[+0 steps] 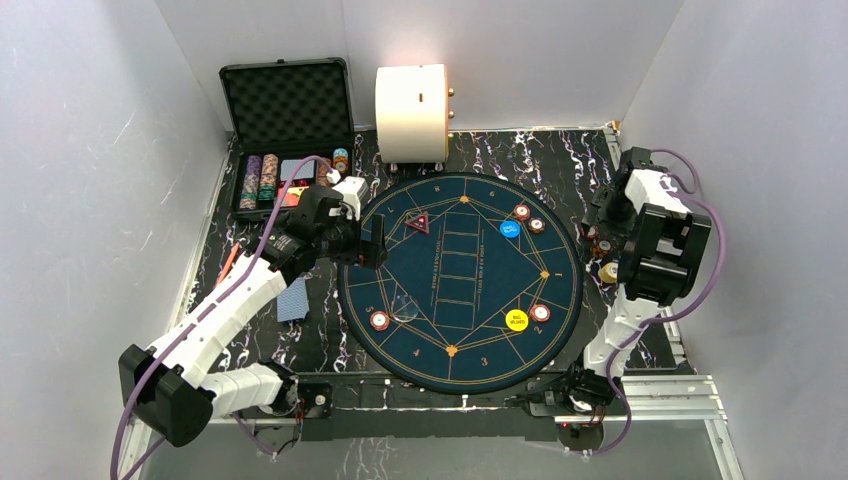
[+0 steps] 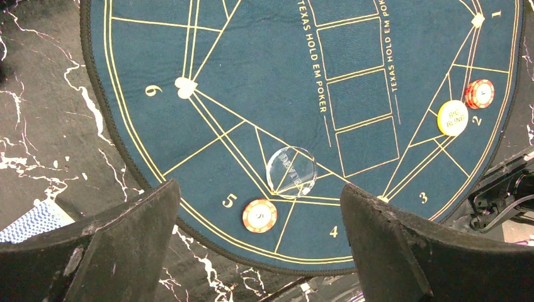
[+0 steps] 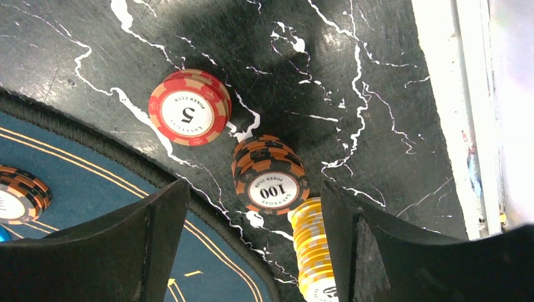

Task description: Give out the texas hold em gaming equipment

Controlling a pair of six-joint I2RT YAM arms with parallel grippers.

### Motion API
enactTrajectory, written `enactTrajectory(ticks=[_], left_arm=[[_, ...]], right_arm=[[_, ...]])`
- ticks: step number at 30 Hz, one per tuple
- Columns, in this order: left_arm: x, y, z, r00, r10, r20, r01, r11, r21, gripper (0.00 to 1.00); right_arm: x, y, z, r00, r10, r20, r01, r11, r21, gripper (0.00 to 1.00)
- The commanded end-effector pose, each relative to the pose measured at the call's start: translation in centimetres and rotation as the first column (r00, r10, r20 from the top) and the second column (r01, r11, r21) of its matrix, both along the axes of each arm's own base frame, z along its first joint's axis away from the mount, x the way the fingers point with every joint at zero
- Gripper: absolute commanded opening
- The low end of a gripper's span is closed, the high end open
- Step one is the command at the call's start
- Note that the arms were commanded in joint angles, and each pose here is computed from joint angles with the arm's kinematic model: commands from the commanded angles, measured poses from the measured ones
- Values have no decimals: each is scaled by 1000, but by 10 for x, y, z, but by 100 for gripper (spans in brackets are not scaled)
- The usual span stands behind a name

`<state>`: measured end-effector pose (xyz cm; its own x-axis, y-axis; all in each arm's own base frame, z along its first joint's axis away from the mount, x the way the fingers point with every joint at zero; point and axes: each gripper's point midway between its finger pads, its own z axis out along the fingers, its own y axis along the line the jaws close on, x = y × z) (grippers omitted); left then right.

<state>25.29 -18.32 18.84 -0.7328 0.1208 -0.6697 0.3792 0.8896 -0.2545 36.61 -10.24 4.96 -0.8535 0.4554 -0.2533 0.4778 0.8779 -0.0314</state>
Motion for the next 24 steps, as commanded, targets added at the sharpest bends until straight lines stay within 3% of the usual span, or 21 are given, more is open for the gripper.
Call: enactTrajectory(ticks=[1,24], left_arm=[[-2,1,4,1000,-14,23,14,1000,1,98],[-4,1,2,1000,-16,20,15,1000,8,98]], right_arm=[[4,-2,-8,1000,5,8,-5,1000,5,83],[-4,-9,-12,1000,-13,-16,12,999,-38,60]])
